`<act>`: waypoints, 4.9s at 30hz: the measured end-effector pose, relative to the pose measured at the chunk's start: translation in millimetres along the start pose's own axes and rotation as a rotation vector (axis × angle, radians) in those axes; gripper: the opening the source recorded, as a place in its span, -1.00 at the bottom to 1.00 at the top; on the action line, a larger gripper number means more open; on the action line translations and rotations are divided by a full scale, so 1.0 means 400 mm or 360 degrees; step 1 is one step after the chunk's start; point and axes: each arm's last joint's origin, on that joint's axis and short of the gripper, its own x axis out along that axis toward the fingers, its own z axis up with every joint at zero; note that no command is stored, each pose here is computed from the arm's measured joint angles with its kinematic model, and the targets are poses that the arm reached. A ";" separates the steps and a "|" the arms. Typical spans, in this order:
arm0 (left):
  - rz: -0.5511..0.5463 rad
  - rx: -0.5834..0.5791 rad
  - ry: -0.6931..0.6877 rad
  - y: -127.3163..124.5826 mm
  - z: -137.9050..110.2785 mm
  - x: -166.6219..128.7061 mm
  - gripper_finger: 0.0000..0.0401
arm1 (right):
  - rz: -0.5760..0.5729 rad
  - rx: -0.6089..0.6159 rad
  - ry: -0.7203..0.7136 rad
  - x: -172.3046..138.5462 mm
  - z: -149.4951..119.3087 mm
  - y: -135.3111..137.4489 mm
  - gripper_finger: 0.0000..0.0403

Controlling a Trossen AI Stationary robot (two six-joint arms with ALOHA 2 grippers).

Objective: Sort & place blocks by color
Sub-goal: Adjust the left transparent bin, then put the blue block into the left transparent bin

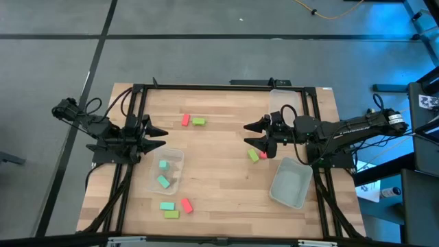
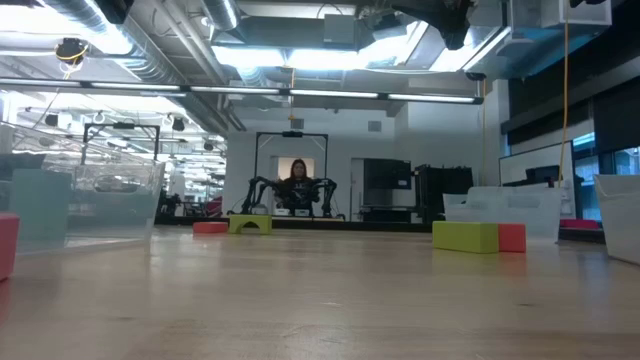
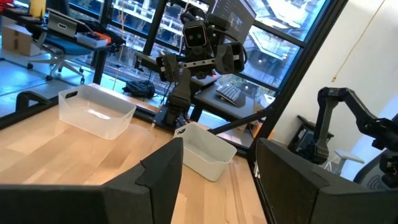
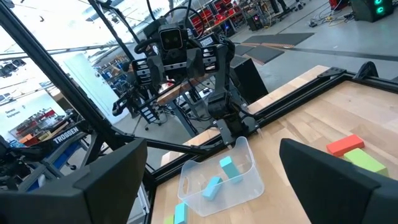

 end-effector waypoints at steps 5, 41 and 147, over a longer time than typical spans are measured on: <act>0.0000 0.0000 0.0000 0.000 0.000 0.000 -0.02 | 0.0000 0.0000 0.0000 0.000 0.000 0.000 0.83; -0.0221 0.0353 0.1283 -0.302 -0.083 0.207 -0.02 | 0.0067 0.0000 0.0113 0.000 -0.010 -0.001 0.83; 0.0247 0.0581 0.2331 -0.320 -0.552 0.162 -0.43 | 0.0112 0.0037 0.0215 -0.001 -0.021 -0.001 0.83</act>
